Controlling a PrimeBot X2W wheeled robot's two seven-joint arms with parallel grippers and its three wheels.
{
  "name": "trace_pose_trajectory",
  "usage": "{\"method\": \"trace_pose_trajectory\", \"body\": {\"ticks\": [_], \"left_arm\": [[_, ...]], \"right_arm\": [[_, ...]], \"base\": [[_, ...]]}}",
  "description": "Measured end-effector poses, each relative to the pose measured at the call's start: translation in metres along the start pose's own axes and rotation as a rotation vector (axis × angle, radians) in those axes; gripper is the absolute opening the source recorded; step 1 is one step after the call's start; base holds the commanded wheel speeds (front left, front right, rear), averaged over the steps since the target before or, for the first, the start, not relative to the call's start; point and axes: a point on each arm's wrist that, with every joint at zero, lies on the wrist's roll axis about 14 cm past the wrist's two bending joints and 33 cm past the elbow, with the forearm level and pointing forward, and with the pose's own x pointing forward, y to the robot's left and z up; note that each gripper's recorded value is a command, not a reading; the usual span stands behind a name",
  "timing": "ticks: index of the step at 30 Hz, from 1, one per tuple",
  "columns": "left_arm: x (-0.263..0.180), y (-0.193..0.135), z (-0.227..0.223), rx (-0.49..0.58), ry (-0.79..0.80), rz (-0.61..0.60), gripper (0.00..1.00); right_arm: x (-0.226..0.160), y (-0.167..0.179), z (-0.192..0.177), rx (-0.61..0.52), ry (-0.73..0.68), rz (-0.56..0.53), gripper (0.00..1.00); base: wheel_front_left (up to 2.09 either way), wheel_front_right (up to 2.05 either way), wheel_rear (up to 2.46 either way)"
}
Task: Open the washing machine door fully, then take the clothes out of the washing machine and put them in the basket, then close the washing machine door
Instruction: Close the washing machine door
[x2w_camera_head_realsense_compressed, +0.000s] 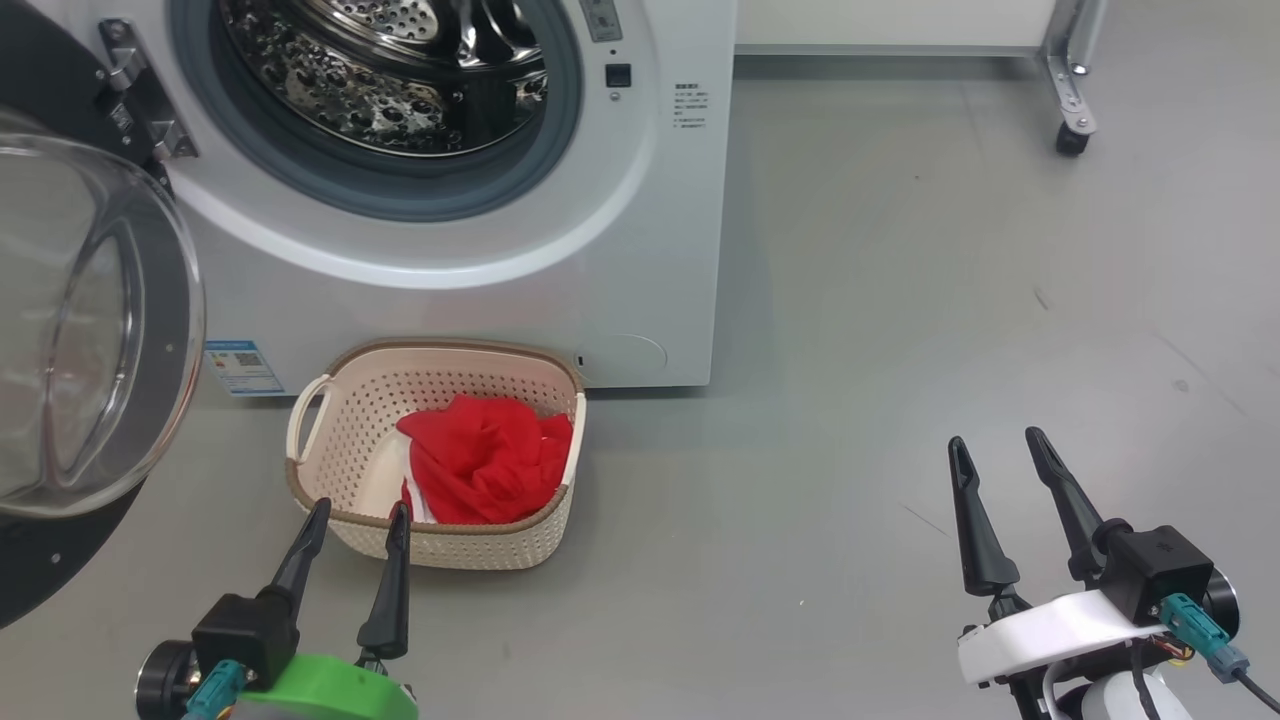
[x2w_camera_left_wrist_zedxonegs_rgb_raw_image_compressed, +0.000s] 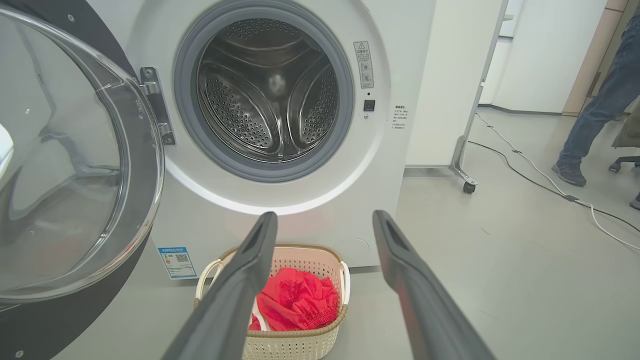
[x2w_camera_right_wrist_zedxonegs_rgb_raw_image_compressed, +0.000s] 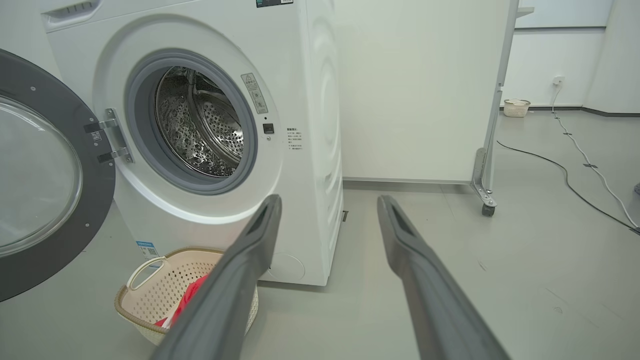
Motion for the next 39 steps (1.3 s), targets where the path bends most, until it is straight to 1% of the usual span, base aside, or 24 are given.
{"method": "trace_pose_trajectory", "body": {"ticks": [5,12,28,39], "left_arm": [[-0.006,0.008,0.0,0.004,0.0,0.029,1.0],[-0.019,0.027,0.004,0.012,-0.009,0.094,1.0],[-0.069,0.079,0.024,0.031,-0.076,0.303,1.0],[-0.112,0.114,0.039,0.041,-0.132,0.464,1.0]], "right_arm": [[0.006,0.01,-0.004,0.004,0.01,0.035,1.0],[0.017,0.035,-0.011,0.016,0.028,0.116,1.0],[0.035,0.106,-0.021,0.038,0.056,0.335,1.0],[0.037,0.158,-0.028,0.06,0.078,0.484,1.0]], "base": [[0.0,0.0,0.0],[0.0,0.0,0.0],[0.0,0.0,0.0],[0.0,0.0,0.0]]}}
